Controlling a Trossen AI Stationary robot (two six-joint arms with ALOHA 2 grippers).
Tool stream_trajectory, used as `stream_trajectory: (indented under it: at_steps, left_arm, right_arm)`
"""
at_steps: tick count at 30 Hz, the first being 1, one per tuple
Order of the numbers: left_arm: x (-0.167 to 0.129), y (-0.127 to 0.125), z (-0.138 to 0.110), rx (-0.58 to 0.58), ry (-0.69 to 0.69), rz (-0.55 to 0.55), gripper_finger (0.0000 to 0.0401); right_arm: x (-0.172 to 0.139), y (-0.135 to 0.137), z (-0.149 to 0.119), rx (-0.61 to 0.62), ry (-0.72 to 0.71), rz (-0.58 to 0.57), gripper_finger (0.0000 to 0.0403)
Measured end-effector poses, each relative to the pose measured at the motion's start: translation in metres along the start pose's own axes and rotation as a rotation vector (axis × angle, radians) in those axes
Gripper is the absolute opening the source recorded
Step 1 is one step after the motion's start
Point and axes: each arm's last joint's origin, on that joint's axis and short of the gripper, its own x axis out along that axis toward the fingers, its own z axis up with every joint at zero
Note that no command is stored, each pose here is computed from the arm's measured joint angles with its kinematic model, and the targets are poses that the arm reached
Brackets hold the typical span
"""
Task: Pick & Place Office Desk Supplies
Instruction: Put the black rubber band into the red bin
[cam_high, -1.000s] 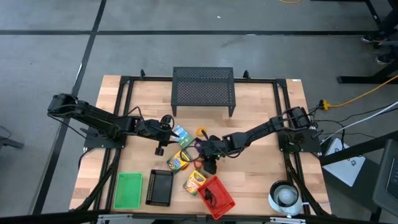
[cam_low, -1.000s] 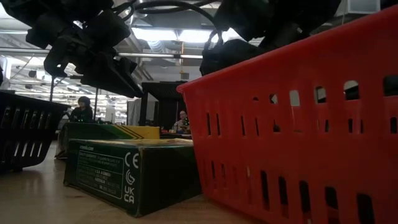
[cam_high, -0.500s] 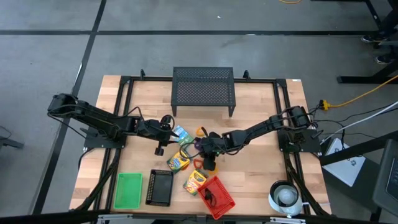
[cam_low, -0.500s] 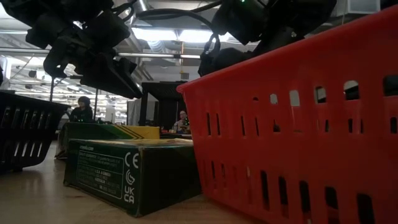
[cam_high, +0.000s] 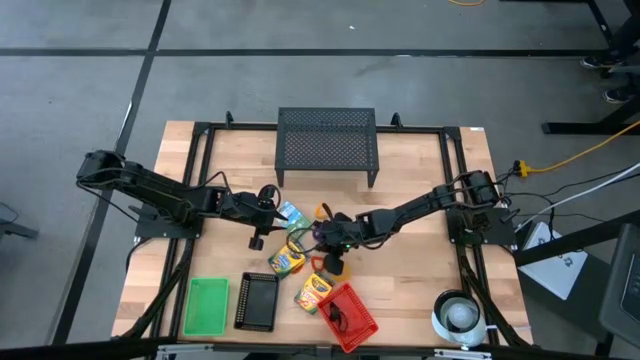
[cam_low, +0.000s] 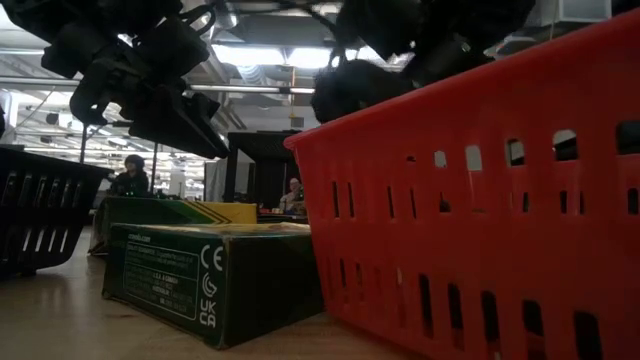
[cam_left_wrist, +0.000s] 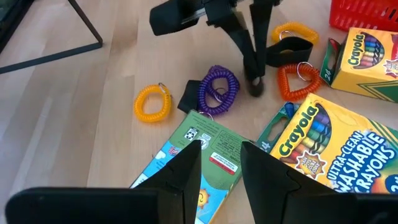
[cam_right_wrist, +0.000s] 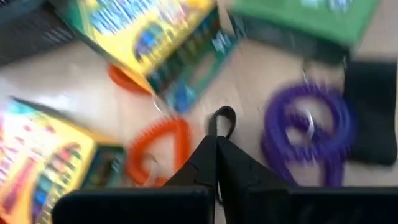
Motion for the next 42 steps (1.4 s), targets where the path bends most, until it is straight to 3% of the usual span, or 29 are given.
stream_trajectory:
  at_steps: [9,13,18,23,31,38,42]
  left_arm:
    - [0.0,0.0,0.0,0.0,0.0,0.0,0.0111]
    - [0.0,0.0,0.0,0.0,0.0,-0.001,0.0111]
    - [0.0,0.0,0.0,0.0,0.0,-0.001,0.0111]
    - [0.0,0.0,0.0,0.0,0.0,-0.001,0.0111]
    - [0.0,0.0,0.0,-0.001,0.0,-0.001,0.0111]
    - [0.0,0.0,0.0,-0.001,0.0,0.0,0.0111]
    - [0.0,0.0,0.0,-0.001,0.0,0.0,0.0111]
  right_arm:
    - [-0.017,0.031,0.038,-0.107,-0.01,0.111,0.0001]
    - [-0.026,0.052,0.045,-0.145,0.018,0.211,0.0001]
    - [-0.037,0.085,0.038,-0.223,0.088,0.379,0.0001]
    - [-0.044,0.115,0.018,-0.267,0.161,0.469,0.0]
    - [-0.049,0.135,-0.008,-0.204,0.241,0.402,0.0]
    - [-0.046,0.127,-0.02,-0.148,0.328,0.262,0.0]
    - [-0.044,0.126,-0.02,-0.146,0.331,0.258,0.0]
